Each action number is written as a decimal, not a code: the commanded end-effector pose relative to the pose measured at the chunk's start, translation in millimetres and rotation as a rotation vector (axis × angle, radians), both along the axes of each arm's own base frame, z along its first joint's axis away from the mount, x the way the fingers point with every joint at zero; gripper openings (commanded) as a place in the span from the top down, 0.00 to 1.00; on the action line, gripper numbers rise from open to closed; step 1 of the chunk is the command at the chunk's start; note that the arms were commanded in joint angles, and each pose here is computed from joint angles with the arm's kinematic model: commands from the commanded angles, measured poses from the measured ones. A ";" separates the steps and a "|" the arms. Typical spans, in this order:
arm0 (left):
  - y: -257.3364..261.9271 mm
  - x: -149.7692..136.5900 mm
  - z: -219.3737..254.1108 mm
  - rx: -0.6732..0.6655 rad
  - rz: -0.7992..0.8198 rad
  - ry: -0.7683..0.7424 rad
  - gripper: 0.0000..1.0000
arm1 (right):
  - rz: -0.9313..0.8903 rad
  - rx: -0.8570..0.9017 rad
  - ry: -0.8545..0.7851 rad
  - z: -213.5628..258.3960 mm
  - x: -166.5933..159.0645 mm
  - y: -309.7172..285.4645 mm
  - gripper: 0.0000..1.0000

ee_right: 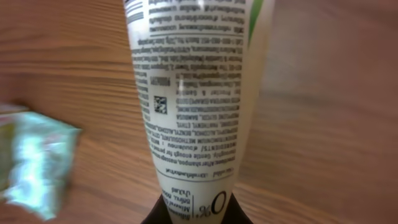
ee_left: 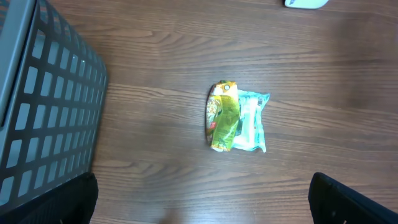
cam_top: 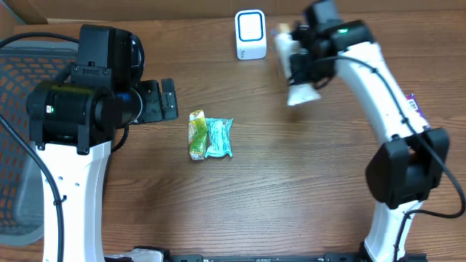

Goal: Scan the item barcode
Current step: 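Move the tube to the table's right edge and release it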

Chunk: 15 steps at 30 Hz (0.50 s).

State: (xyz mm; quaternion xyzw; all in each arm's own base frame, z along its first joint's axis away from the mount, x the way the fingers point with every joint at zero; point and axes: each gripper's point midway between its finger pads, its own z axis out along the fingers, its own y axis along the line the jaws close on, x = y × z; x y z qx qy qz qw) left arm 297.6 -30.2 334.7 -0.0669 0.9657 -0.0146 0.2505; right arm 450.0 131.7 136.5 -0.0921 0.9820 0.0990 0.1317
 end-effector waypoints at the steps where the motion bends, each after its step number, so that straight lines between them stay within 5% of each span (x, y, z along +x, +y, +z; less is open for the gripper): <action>1: 0.3 0.0 1.5 -0.006 0.013 -0.006 0.00 | -0.044 -0.082 0.074 -33.3 -10.3 -40.3 0.96; 9: 0.3 0.0 1.5 -0.005 0.013 -0.006 0.00 | -0.172 -0.240 0.253 -113.9 -59.7 -125.9 0.96; 15: 0.3 0.0 1.5 -0.006 0.013 -0.006 0.00 | -0.258 -0.263 0.314 -127.7 -78.8 -156.8 0.96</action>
